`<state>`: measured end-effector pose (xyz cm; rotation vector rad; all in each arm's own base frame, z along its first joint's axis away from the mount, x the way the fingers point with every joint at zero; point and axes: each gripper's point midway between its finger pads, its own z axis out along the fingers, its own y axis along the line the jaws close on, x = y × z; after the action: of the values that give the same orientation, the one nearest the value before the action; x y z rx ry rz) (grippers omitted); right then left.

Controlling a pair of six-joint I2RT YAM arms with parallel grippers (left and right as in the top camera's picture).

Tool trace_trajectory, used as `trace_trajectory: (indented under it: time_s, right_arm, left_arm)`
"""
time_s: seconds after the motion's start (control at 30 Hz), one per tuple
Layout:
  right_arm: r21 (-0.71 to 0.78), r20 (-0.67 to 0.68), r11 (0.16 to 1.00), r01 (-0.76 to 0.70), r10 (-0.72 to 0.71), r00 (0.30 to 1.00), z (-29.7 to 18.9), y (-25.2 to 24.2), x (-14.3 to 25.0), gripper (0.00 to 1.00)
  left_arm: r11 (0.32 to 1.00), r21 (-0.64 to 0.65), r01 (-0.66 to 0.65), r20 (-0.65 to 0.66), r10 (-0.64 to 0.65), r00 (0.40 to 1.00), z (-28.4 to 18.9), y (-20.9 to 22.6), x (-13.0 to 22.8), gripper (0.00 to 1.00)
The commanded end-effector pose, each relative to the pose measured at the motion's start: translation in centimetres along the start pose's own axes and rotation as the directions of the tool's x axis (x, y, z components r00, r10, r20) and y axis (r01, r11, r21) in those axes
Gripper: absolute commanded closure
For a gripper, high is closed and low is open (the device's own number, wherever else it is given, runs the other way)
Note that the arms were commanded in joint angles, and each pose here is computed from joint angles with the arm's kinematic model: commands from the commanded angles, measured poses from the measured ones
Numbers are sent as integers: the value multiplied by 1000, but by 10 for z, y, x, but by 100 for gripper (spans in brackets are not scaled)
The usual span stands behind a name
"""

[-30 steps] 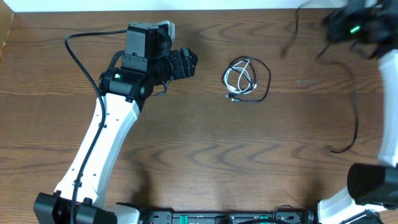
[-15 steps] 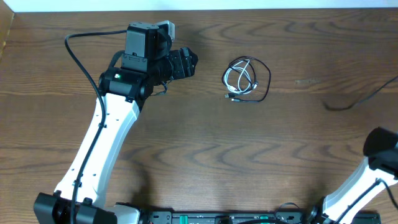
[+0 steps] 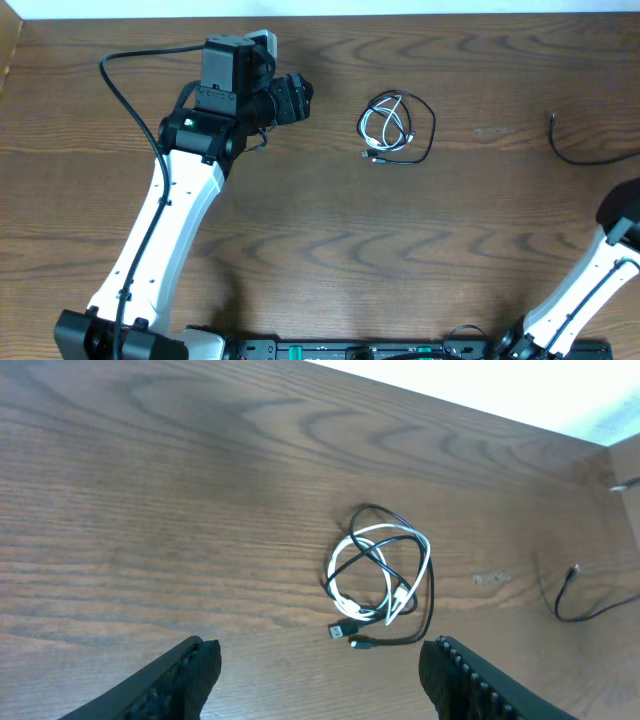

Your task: Untangle cables

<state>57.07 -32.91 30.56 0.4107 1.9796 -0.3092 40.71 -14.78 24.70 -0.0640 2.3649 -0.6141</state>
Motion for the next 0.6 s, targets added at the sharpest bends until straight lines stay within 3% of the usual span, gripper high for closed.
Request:
trace_trajectory:
  time_s: [0.0,0.03,0.07,0.13,0.17,0.57]
  right_arm:
    - [97,-67,989,-108,115,991,41,-15,45,99]
    - [109,-78,987,-118,126,989,48,-16,53,98]
    - [111,-88,986,-123,133,987,53,-16,60,83]
    - [112,-110,985,-131,144,983,60,-16,72,13]
    - [113,-127,984,-134,148,981,62,-16,77,1]
    - [11,-388,986,-164,156,908,9,18,110,1]
  left_arm:
    - [1000,-21,-2,18,3,1000,0,2,-5,31]
    - [1000,-22,-1,14,1,1000,1,2,-4,31]
    - [1000,-23,-1,12,1,1000,2,3,-4,31]
    - [1000,-26,1,7,0,1000,4,4,-3,31]
    - [1000,-27,1,4,-1,1000,5,4,-3,31]
    - [999,-38,9,-31,-10,999,19,10,4,31]
